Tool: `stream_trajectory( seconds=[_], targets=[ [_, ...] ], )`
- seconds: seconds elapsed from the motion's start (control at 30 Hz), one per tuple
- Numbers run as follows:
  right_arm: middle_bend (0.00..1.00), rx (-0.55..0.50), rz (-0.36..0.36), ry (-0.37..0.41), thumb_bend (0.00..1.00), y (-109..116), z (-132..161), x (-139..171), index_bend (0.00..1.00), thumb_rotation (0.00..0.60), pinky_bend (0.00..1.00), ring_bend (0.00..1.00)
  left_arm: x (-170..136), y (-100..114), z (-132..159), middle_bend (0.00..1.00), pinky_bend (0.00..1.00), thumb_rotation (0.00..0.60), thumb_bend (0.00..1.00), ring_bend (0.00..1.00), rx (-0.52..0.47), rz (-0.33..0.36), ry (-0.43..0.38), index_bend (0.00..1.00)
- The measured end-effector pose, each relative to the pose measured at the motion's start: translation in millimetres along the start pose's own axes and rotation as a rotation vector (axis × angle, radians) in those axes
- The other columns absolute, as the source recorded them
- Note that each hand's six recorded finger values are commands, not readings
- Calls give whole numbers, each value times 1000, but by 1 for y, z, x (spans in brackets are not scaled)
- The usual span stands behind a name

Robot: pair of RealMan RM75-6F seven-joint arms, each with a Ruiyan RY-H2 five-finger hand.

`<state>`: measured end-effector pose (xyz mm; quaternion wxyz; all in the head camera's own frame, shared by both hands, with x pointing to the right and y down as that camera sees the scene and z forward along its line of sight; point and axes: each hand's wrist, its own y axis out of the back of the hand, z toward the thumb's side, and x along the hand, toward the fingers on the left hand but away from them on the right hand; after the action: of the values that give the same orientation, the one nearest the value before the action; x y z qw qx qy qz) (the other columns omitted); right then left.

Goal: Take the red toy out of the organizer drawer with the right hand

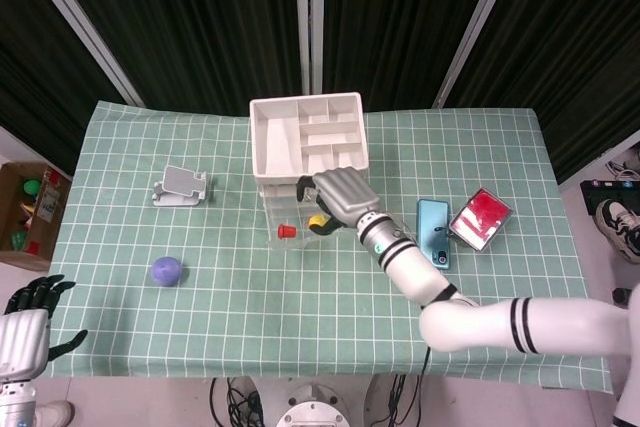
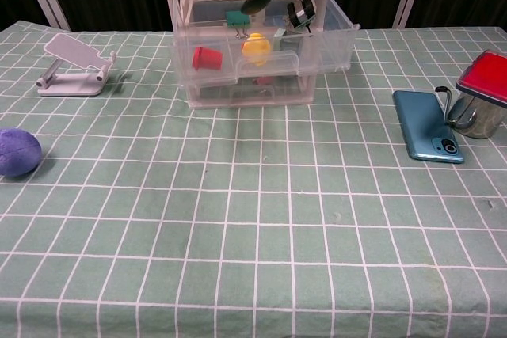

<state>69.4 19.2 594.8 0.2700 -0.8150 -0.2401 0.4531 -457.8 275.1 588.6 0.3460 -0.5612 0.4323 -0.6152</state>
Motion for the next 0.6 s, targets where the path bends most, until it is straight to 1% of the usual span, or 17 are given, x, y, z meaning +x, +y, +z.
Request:
stream_trajectory(
  seconds=[0.13,0.23,0.6],
  targets=[
    [897,34,16,-34,8,-10,14,-24,426,600,971,923,1,-1,0,189,208,600,4,144,-1,-3,2,277],
    [901,33,31,-47,0,-13,20,-32,426,600,976,927,1,-1,0,189,208,600,4,144,-3,-5,3,276],
    [906,20,102,-77,0,-26,30,-40,426,600,983,934,1,-3,-1,189,207,600,4,144,-9,-11,7,277]
  ],
)
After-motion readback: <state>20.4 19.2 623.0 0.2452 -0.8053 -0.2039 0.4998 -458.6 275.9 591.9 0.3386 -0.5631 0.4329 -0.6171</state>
